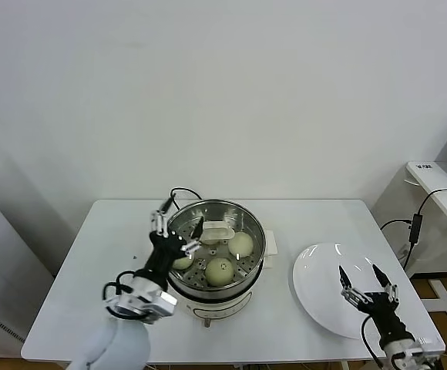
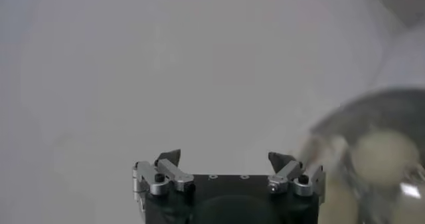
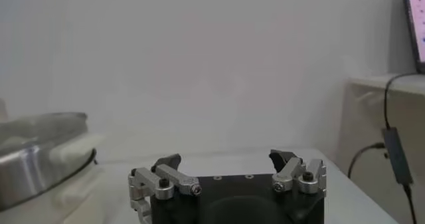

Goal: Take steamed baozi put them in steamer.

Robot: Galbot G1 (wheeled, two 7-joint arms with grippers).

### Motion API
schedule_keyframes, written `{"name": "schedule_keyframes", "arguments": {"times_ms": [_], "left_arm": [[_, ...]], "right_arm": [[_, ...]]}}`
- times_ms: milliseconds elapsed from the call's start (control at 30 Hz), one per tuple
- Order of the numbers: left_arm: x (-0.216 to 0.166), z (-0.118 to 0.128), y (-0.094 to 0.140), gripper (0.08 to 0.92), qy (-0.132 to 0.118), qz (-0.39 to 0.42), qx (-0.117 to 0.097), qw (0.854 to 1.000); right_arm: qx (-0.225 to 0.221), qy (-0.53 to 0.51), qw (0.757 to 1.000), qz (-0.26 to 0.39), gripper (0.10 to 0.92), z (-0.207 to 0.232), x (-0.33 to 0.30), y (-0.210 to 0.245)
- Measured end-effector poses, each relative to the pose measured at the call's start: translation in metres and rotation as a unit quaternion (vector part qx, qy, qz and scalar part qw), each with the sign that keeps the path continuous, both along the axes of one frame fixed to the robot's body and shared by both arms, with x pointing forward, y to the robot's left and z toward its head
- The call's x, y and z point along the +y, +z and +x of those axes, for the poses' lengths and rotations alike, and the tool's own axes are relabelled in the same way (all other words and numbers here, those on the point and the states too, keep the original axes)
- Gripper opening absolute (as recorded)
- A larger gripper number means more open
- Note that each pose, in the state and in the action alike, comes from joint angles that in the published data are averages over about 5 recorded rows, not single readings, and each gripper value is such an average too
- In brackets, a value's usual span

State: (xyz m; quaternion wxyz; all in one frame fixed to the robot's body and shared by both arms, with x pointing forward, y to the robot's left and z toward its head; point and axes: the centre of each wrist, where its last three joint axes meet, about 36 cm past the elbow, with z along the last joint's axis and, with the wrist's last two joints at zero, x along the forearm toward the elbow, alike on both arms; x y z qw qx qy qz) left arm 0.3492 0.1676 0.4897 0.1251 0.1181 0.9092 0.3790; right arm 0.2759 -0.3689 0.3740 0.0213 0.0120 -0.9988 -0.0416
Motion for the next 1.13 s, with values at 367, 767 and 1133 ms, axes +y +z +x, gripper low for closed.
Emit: {"name": "schedule_keyframes", "arguments": {"times_ms": [367,767,1133], "left_arm": [[0.050,0.012,-0.022,0.823,0.038,-0.148,-0.010,0.988],[0.092,-0.008,-0.070,0.823,0.089,-0.239,0.040,0.966],[0.110,-0.040,-0.107,0.823,0.102,-0.283,0.085,0.950]], "right_arm": [[-0.017,0.001,1.000,0.011,0.823,0.030,0.008,0.004],[-0.012,0.012,1.000,0.011,0.823,0.037,0.016,-0.003],[-0.004,0.016,1.000,0.009,0.823,0.033,0.022,-0.012]]}}
